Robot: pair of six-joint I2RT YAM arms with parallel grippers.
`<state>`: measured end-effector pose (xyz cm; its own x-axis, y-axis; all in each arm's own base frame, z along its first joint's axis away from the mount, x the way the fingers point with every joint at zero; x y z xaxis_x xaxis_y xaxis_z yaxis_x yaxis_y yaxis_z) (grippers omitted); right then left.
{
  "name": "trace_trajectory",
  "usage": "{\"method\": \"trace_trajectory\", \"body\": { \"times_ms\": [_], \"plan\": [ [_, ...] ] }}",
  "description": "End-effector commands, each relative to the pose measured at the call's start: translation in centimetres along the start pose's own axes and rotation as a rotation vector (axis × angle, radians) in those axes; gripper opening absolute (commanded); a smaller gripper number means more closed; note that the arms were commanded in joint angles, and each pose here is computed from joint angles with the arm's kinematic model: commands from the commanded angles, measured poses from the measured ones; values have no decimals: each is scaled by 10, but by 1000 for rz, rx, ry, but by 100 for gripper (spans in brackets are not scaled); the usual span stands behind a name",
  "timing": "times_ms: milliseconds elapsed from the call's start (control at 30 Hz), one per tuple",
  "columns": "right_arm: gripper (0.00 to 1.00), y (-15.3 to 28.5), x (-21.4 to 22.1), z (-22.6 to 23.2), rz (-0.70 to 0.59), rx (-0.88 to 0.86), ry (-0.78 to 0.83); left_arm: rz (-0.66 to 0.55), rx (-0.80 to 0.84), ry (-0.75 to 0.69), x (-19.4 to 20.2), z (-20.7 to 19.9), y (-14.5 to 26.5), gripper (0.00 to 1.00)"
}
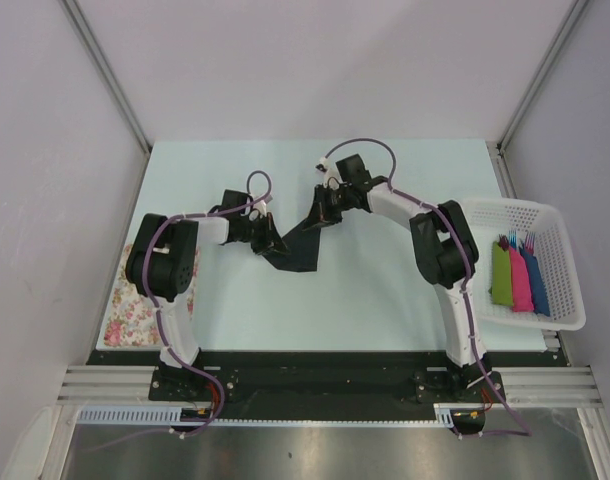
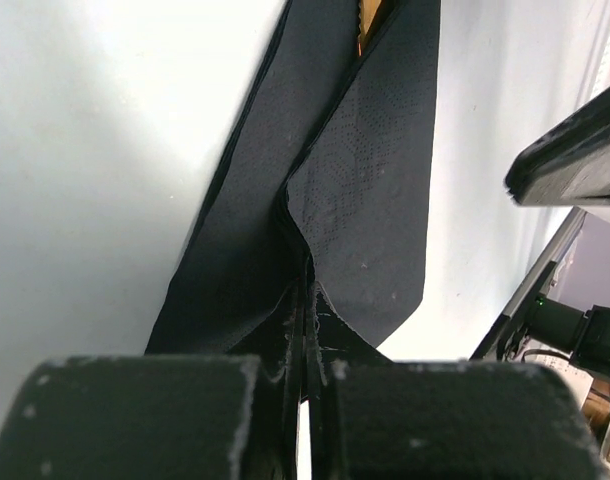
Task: Place the utensils on the paper napkin and roll it up
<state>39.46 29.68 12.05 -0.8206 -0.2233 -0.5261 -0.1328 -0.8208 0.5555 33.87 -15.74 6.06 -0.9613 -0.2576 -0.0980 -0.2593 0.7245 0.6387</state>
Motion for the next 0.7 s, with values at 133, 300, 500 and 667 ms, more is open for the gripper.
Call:
{"method": "trace_trajectory", "body": {
  "times_ms": [133,300,500,667],
  "plan": [
    [1,-12,-3,-1,39,96,98,-73,-74,-3,-2,6,6,0],
    [1,-23,0,-1,54,112,108,-74,-75,6,0,7,6,0],
    [1,-28,1,-4,54,117,95,-89,-74,8,-1,5,9,0],
    [1,-26,0,-4,48,113,94,-98,-83,17,1,6,11,0]
  ]
}}
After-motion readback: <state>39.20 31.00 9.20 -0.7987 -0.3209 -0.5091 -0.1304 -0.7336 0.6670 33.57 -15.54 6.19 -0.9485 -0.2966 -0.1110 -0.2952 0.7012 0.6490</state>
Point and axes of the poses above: each gripper's point midway between its finger pads, its own y axis back along the fingers, its own z axis along the line the jaws close on, x = y × z, the point moved 7 cm from there along y, back along the fingers, and after that the axes turned 14 degrees about y, right-handed, at the moved point
